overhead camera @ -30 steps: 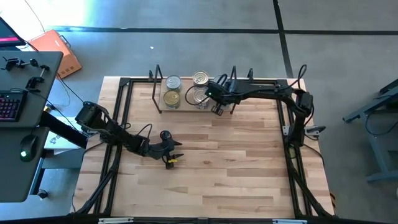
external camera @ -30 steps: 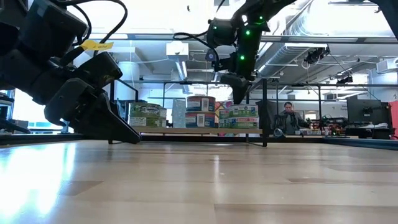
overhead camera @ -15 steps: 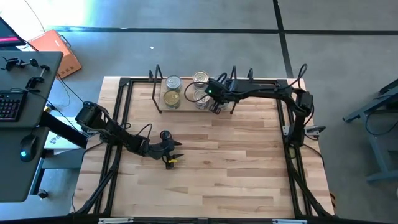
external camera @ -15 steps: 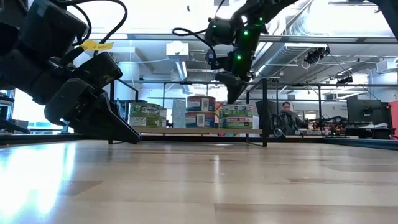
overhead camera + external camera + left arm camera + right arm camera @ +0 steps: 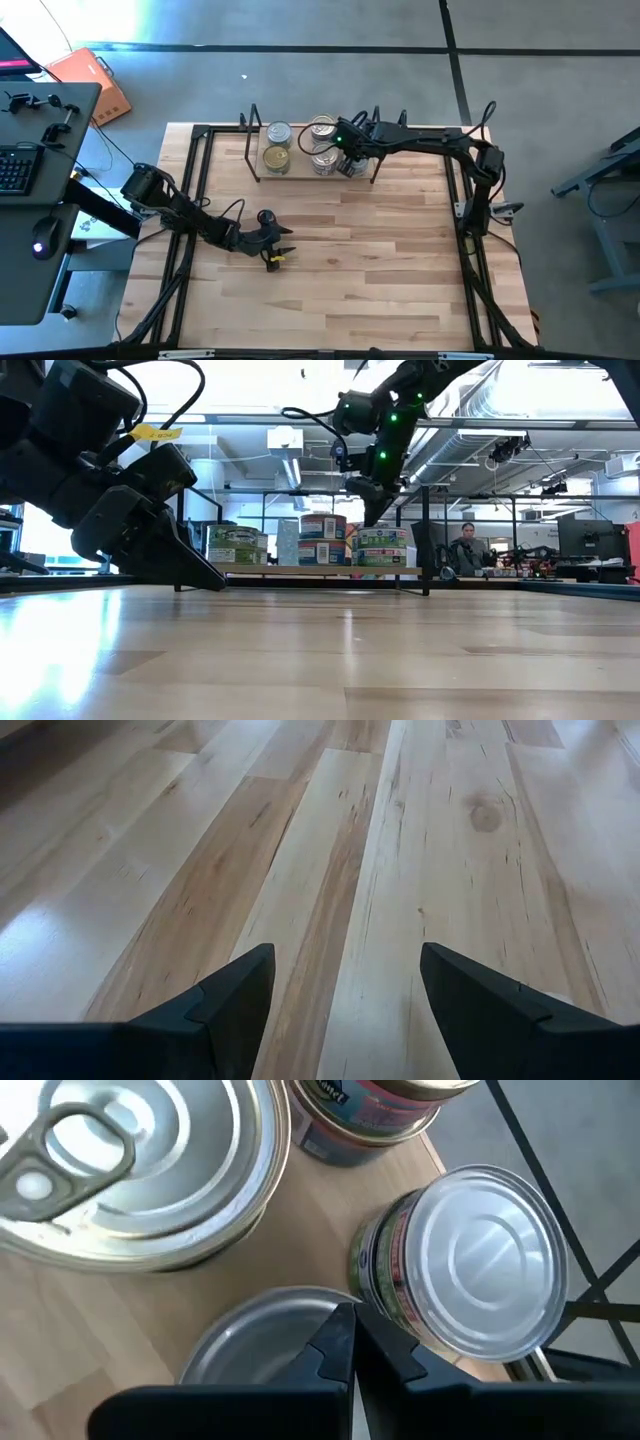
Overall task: Stack canned seafood by type on shelf
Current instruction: Stack the blue-pink tuna can on top of the blue-pink tuna can on the shelf
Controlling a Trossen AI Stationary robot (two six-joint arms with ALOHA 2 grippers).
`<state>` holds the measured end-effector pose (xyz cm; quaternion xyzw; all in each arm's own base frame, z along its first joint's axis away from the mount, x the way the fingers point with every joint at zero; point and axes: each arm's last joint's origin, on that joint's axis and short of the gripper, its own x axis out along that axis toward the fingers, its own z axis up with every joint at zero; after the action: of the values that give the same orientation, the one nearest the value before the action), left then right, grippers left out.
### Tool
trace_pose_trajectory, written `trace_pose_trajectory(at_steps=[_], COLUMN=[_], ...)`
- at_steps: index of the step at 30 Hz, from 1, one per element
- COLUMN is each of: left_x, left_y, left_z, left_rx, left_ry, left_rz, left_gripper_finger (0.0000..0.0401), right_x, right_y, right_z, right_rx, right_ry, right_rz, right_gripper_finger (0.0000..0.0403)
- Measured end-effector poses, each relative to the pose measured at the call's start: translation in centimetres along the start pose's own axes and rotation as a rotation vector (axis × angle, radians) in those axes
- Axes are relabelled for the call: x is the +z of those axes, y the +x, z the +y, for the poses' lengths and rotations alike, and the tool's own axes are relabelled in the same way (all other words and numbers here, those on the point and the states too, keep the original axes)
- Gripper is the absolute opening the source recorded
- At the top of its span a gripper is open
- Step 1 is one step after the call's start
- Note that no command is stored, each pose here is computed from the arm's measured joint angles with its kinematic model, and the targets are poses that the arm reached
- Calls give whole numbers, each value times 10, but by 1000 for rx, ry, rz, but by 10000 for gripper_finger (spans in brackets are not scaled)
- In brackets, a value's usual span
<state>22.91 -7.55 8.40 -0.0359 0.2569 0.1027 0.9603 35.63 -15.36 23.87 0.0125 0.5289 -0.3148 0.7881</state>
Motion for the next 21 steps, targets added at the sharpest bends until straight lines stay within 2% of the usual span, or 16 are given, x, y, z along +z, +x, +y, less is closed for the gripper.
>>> trace_pose_trajectory(at_steps=[5,11,21], left_x=[0,0,0], left_y=[0,0,0], left_z=[0,0,0], left_rx=[0,0,0], left_ry=[0,8,3], left_rz=[0,0,1], left_gripper_finger=[245,245,245], right_x=[5,1,-5], right_y=[-18,-18,-5], right_z=[0,1,4], right_rx=[14,173,151], right_ry=[-14,15,13], right_rz=[50,101,111], right_gripper_finger=[0,0,0])
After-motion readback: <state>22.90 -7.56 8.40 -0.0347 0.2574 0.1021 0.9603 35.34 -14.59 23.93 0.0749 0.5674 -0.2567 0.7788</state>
